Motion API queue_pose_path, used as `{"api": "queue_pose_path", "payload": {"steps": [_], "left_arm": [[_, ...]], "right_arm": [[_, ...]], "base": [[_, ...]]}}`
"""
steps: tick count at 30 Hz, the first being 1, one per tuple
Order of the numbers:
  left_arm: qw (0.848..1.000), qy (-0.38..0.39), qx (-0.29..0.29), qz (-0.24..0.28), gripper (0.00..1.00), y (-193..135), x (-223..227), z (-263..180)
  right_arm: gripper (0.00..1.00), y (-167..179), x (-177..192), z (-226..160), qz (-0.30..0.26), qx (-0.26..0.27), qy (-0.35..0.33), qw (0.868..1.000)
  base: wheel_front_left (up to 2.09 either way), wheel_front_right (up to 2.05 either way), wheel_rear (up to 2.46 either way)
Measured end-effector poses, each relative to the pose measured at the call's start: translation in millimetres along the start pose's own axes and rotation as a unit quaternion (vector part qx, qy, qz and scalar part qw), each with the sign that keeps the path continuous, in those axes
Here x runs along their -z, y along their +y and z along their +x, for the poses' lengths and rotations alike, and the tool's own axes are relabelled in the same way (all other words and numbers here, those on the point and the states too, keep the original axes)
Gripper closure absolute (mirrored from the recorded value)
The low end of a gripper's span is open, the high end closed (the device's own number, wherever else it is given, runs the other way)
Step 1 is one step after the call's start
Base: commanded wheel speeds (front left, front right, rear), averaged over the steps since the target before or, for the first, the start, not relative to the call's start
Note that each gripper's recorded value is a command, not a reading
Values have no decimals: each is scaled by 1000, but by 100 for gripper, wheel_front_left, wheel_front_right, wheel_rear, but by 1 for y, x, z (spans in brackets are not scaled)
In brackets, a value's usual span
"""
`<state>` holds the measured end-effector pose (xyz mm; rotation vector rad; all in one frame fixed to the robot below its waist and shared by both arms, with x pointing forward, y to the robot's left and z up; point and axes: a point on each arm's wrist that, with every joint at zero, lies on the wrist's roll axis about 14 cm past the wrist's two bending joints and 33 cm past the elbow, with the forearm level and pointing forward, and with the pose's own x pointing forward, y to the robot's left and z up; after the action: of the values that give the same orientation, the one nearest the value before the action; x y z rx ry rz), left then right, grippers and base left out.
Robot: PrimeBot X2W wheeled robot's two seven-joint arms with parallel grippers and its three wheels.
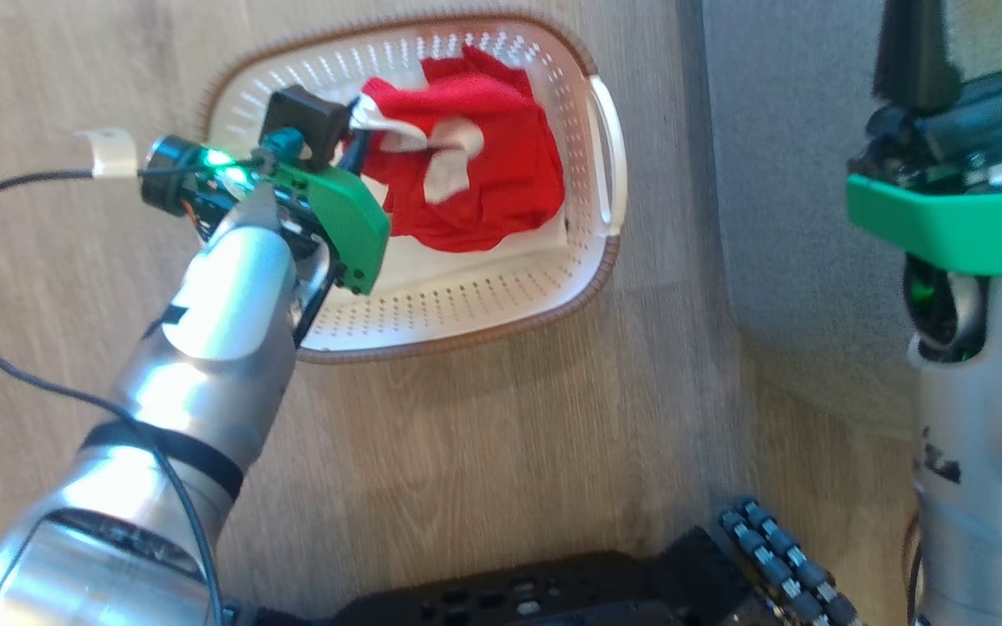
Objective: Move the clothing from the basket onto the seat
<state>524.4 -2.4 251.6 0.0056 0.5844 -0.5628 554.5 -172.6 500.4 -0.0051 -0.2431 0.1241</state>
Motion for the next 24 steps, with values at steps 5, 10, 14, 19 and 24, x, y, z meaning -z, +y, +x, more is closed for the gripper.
{"api": "queue_pose_path", "payload": {"steps": [5, 10, 14, 19, 24], "left_arm": [[999, -32, -4, 11, 100, -1, -28, -22], [997, -73, -16, 24, 100, 0, -63, -49], [993, -107, -26, 31, 100, -1, -89, -73], [986, -154, -36, 46, 100, -5, -126, -103], [977, -196, -45, 67, 100, -11, -163, -135]], "right_arm": [[0, 8, -7, -9, 9, -4, 9, 1000], [0, 18, -15, -23, 17, -10, 21, 1000], [0, 26, -22, -36, 25, -14, 30, 999], [0, 34, -35, -52, 32, -20, 35, 999], [0, 40, -47, -72, 35, -23, 41, 998]], "base": [[0, 0, 0], [0, 0, 0], [0, 0, 0], [0, 0, 0], [0, 0, 0]]}}
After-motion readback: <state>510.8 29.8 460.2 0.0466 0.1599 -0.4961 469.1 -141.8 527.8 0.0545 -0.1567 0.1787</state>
